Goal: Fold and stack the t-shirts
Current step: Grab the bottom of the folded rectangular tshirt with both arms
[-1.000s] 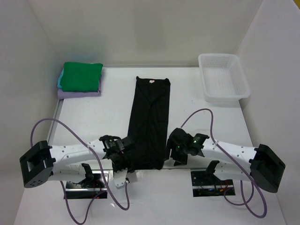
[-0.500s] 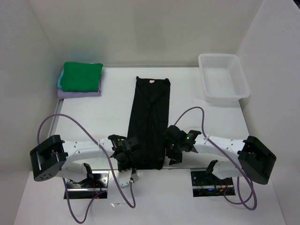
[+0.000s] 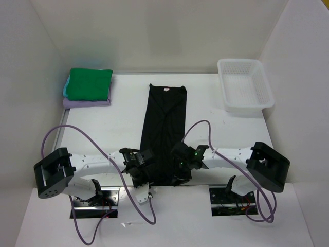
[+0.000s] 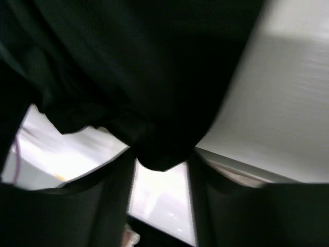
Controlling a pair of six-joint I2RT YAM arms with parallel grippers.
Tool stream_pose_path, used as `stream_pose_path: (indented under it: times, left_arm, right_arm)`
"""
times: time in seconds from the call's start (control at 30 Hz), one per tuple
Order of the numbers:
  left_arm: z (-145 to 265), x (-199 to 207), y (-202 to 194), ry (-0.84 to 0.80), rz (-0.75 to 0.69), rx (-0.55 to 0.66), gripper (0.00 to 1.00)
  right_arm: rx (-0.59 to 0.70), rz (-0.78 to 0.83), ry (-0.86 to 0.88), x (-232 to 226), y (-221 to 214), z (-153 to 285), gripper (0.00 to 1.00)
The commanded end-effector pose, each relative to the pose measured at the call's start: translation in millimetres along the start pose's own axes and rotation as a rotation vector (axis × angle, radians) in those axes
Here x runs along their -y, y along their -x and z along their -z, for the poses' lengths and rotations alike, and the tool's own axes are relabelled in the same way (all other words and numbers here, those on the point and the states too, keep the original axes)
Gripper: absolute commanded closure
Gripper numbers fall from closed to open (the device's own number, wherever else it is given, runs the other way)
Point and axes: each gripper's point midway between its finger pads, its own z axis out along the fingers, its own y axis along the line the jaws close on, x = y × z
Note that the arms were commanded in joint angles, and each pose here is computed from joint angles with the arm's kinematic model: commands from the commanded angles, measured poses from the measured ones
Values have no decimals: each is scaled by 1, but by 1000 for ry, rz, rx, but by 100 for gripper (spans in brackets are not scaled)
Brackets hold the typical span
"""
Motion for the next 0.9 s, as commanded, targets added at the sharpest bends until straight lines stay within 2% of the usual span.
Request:
stream_pose_path:
  times: [0.0, 0.03, 0.07, 0.13, 0.17, 0.27, 0.5, 0.7, 0.87]
  left_arm:
    - [1, -10, 8, 35, 36, 37, 96]
    - [4, -13, 9, 44, 44, 37, 96]
    - [4, -13, 9, 44, 44, 37, 96]
    - [6, -18, 8, 72, 72, 26, 97]
    - [8, -19, 9, 82, 88, 27, 98]
    - [14, -24, 4, 119, 168, 18, 100]
    - [60, -54, -25, 274, 408, 59, 100]
    - [106, -75, -56, 424, 604, 100, 100]
    - [135, -97, -95, 568, 739, 109, 100]
  right_arm:
    - [-27, 15, 64, -25, -4, -2, 63]
    - [-30, 13, 56, -24, -4, -4, 73]
    - [-27, 6, 64, -28, -3, -3, 88]
    - [-2, 6, 55, -26, 0, 0, 98]
    - [-1, 7, 59, -26, -1, 5, 100]
    - [24, -2, 54, -26, 0, 14, 100]
    - [102, 11, 86, -35, 19, 43, 100]
    - [158, 33, 145, -47, 58, 73, 100]
    - [206, 26, 156, -34, 107, 90, 100]
